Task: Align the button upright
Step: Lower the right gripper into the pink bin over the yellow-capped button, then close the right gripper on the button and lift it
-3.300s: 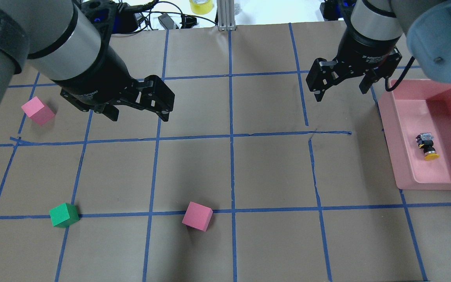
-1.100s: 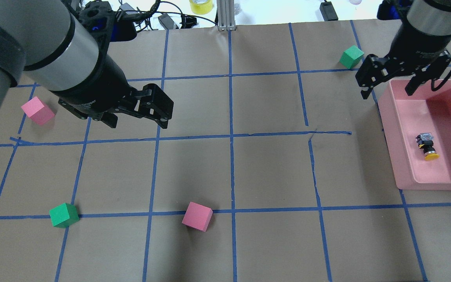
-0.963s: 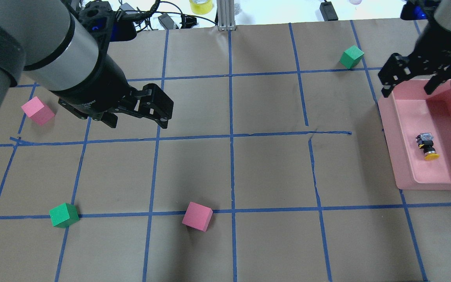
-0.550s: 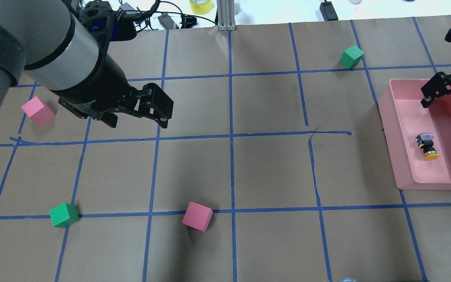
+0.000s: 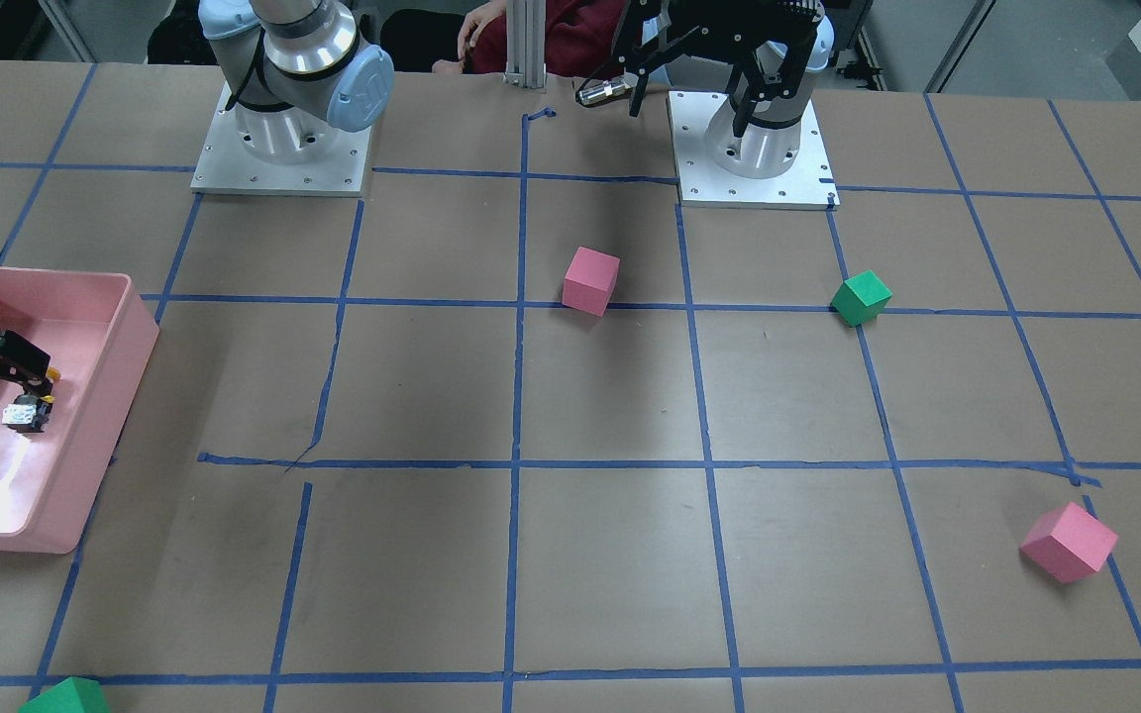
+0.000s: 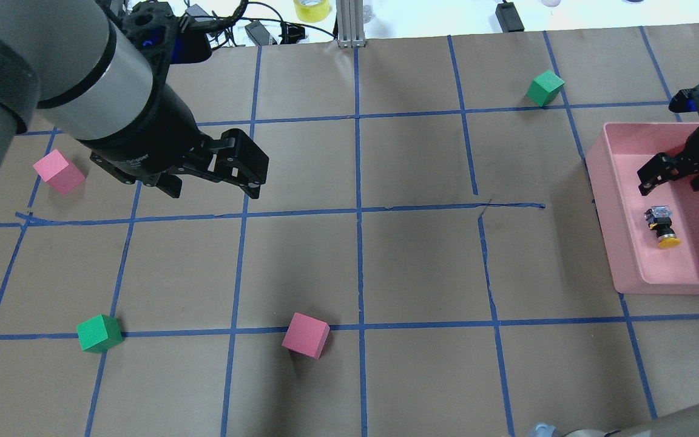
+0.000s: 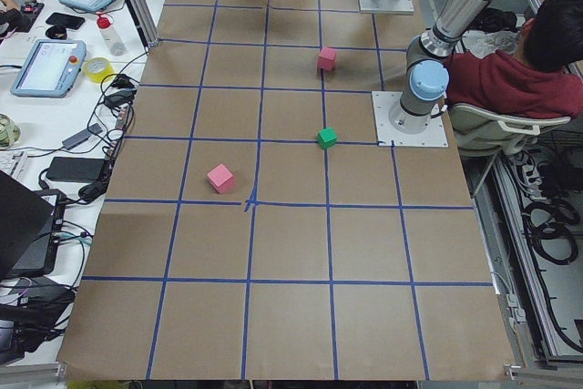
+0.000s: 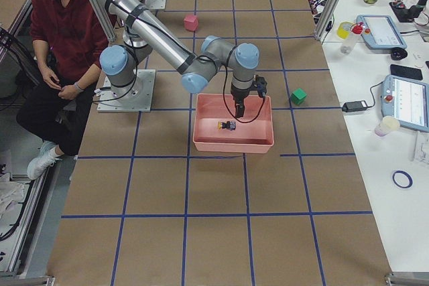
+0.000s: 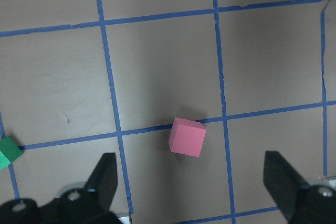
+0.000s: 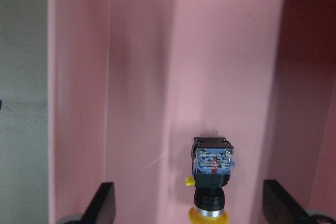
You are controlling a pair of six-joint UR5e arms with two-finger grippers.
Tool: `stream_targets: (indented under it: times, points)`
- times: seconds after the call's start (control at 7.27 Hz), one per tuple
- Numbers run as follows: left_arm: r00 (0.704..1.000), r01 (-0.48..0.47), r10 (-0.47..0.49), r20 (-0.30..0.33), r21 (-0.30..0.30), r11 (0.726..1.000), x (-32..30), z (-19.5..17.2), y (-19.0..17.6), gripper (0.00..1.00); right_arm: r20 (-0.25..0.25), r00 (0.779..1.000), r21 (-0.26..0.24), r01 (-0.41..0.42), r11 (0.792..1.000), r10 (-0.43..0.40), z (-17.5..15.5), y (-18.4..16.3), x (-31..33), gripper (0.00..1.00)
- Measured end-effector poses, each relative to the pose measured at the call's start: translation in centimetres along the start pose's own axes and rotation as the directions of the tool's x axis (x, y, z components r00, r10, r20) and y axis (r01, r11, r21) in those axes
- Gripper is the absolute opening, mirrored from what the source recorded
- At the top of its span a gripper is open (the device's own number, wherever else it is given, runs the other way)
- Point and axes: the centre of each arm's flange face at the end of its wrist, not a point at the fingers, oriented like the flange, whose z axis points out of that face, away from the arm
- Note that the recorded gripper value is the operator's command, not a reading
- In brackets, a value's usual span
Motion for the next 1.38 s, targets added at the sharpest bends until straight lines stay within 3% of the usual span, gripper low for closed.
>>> stream_targets:
  times: [0.55,0.69,0.96,1.1,1.38]
  points:
    - [1.000,0.000,0.000,0.000,-0.001,1.000,-0.1,0.0,-0.1,1.00,0.039,0.998,-0.056,-0.040,0.998,0.043,4.5,0.4,2.6,0.98]
    - [1.000,-0.005,0.005,0.000,-0.001,1.000,-0.1,0.1,-0.1,1.00,0.044,0.998,-0.068,-0.044,0.997,0.047,5.2,0.4,2.9,0.83]
    - [1.000,-0.007,0.007,0.001,-0.002,1.000,-0.1,0.1,-0.1,1.00,0.048,0.998,-0.088,-0.045,0.995,0.049,6.3,0.5,3.2,0.16]
    - [1.000,-0.008,0.008,0.001,-0.001,1.000,-0.1,0.1,-0.1,1.00,0.050,0.997,-0.095,-0.046,0.994,0.051,6.7,0.5,3.2,0.00]
    - [1.000,-0.008,0.008,0.001,-0.001,1.000,-0.1,0.0,-0.1,1.00,0.050,0.997,-0.096,-0.051,0.994,0.056,6.6,0.4,3.3,0.00]
